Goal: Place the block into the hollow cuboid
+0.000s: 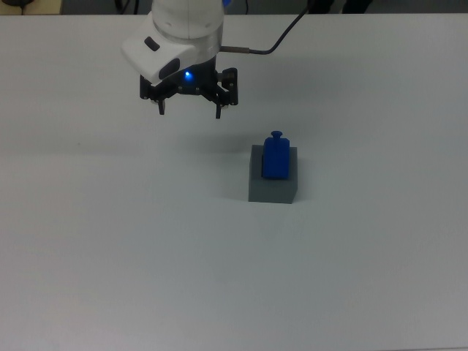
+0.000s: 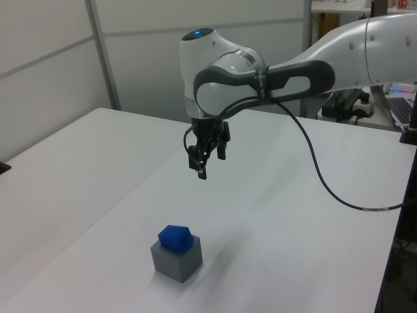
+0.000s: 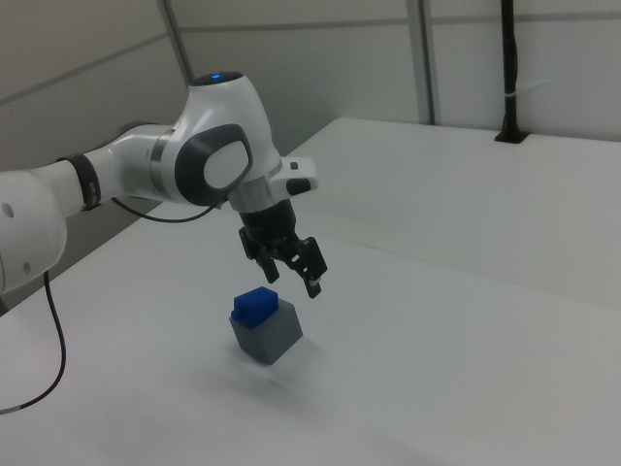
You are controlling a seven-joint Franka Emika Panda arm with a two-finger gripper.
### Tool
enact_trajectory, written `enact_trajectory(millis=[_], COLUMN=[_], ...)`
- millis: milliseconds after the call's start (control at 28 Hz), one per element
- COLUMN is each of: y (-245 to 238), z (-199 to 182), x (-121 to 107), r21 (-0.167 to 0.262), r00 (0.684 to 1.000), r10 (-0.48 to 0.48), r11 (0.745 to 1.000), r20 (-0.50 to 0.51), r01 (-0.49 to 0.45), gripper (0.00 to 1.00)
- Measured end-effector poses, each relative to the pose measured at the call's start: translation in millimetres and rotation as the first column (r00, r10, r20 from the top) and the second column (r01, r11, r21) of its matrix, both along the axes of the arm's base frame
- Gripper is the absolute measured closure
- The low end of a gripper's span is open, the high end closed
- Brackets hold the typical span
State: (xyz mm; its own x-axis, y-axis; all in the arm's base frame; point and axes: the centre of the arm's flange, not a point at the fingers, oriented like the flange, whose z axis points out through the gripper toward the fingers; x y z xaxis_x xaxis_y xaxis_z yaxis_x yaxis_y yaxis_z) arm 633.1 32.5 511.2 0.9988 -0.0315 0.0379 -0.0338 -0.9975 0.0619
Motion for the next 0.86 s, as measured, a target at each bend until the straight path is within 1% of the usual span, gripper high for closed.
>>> enact_trajectory(millis=[250,857], y=[-9.0,-11.2], z=[0.0,0.8], x=[0.4,0.4], r21=[0.0,0.0], r00=[1.0,1.0], r10=[-0.01,-0.013], r11=[1.0,1.0], r20=[0.0,0.001], r01=[0.01,0.013], gripper=[0.0,0.0])
